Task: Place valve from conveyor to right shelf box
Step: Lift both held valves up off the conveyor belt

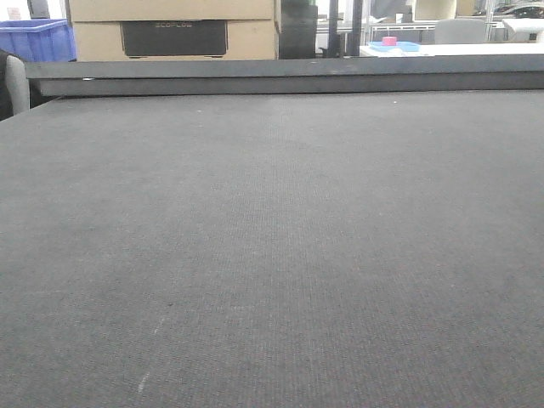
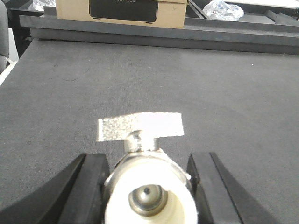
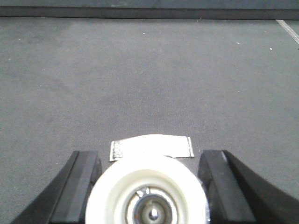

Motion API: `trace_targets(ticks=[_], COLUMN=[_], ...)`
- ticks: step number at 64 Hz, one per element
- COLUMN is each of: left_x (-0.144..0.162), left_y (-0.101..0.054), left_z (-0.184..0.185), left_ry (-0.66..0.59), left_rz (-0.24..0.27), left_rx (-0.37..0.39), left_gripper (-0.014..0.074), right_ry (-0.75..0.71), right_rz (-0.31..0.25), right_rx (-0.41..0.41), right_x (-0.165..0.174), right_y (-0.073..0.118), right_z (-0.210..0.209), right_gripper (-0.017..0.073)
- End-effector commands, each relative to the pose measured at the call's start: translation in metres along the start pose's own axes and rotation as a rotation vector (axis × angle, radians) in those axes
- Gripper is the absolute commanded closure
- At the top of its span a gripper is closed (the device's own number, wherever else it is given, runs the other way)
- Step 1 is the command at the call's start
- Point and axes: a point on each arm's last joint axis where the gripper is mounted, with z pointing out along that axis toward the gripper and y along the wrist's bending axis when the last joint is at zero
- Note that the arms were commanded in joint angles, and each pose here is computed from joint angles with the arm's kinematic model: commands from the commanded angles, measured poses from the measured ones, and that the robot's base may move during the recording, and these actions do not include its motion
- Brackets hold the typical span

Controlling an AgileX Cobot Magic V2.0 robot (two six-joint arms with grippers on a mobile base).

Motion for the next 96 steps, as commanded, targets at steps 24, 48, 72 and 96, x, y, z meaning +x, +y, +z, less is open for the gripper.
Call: trace_targets(ticks=[24,48,72,96], left_x=[-0.0079,-0.0079,-0.0079,-0.0079], left_y=[-0.001,-0.001,-0.001,-0.001], left_z=[-0.0029,-0.0029,-0.0029,-0.0029], left_ry=[-0.08,-0.08,-0.08,-0.08], left_rz=[0.002,0.002,0.002,0.002], left_rx=[0.009,0.009,0.009,0.009], left_gripper=[0.0704,0.0704,0.0704,0.0704], right_ry=[-0.099,-0.099,-0.099,-0.099], right_rz=[-0.01,-0.01,-0.01,-0.01], right_rx=[0.01,0.01,0.01,0.01], right_x=[-0.0094,-0.0094,-0.0094,-0.0094], right_y=[-0.0005,-0.0005,-0.0005,-0.0005], right_z=[-0.0045,-0.0045,-0.0045,-0.0045], right_gripper=[0.0721,0.0721,0.0721,0.0721])
